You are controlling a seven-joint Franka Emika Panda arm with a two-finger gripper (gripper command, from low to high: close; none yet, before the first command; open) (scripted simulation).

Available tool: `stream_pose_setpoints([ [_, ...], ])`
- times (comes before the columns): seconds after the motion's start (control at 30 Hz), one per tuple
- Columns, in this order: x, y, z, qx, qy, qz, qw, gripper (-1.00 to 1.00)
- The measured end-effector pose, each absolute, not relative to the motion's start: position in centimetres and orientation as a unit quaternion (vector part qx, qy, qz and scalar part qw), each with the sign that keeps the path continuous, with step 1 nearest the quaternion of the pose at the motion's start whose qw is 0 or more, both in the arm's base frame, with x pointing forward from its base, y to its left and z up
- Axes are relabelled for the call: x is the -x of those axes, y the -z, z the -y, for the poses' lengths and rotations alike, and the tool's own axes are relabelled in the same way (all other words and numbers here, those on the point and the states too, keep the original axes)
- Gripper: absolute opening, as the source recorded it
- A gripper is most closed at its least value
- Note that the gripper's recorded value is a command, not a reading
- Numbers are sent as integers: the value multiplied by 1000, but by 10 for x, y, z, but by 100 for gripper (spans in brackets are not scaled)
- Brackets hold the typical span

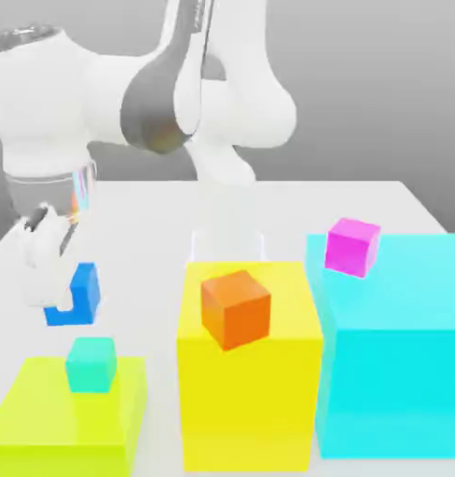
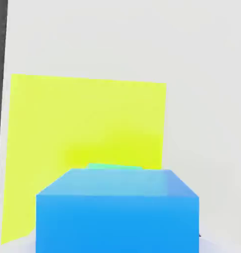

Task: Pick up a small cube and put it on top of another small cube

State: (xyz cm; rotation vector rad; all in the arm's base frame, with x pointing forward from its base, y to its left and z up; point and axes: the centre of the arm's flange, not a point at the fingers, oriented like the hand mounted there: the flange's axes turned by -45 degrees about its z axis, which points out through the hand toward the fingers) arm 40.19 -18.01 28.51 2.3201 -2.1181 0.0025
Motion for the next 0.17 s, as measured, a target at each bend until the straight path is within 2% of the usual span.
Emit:
stream_pose_setpoints([
  [0.03,-402,-272,179,-739,-1,673,0,-100],
  [0.07,-402,-264,178,-740,-1,672,0,100],
  [0.17,-402,-264,177,-741,-1,672,0,100],
])
